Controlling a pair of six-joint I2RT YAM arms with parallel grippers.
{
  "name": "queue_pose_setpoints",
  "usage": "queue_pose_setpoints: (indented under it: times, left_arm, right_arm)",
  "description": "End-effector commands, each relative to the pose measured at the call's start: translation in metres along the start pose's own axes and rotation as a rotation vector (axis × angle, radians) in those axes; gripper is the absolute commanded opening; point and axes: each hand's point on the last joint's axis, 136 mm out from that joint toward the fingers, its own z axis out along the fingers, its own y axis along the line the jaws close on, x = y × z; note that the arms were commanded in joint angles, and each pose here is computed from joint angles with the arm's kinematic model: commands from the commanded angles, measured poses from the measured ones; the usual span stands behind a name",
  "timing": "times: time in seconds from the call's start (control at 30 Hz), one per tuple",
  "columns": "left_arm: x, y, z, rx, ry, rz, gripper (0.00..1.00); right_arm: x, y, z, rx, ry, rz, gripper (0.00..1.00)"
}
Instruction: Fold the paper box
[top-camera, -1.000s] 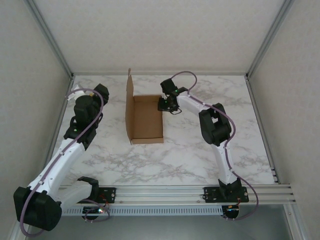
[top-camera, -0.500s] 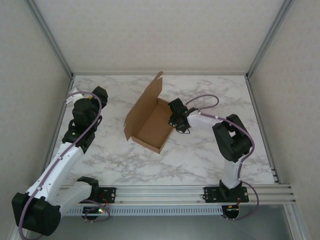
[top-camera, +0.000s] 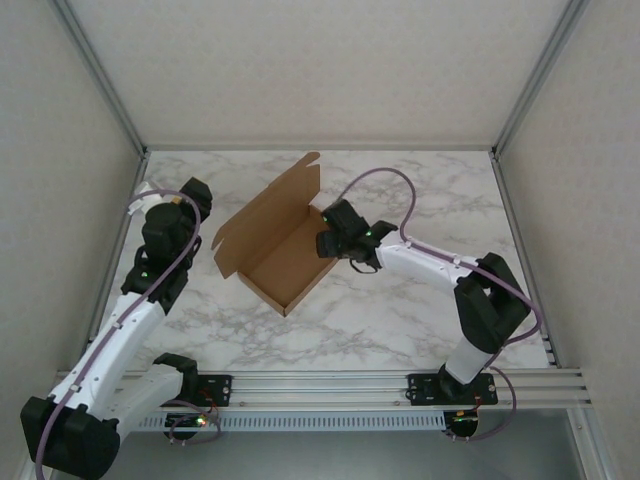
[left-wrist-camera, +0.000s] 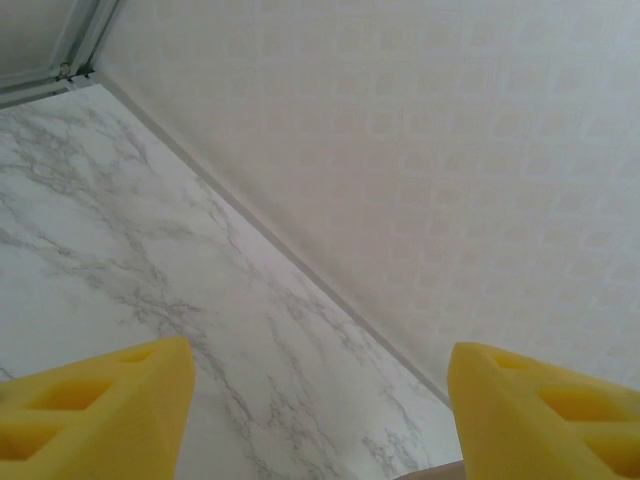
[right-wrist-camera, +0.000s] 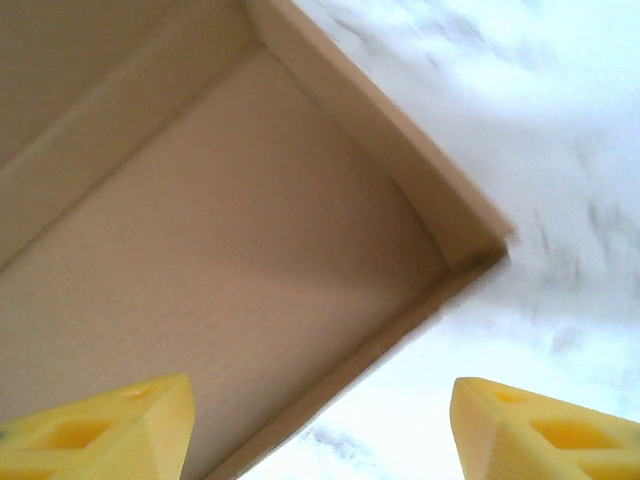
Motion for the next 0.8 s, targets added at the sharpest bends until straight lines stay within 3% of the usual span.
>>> queue_pose_setpoints:
  times: [0.0, 0.17, 0.57, 0.77]
  left_arm:
    - [-0.002, 0.001, -0.002, -0.002, -0.022, 0.017, 0.68]
    - [-0.003, -0.001, -0.003, 0.004, -0.027, 0.034, 0.68]
    - [-0.002, -0.004, -0.003, 0.007, -0.027, 0.054, 0.70]
    - [-0.001, -0.002, -0.002, -0.004, -0.026, 0.050, 0.71]
  right_arm:
    - [-0.021, 0.011, 0.008, -0.059, 0.022, -0.440, 0.68]
    - [-0.043, -0.017, 0.042, -0.134, 0.094, -0.386, 0.59]
    - [-0.051, -0.026, 0.102, -0.181, 0.166, -0.364, 0.54]
    - [-0.044, -0.036, 0.117, -0.129, 0.168, -0.358, 0.31]
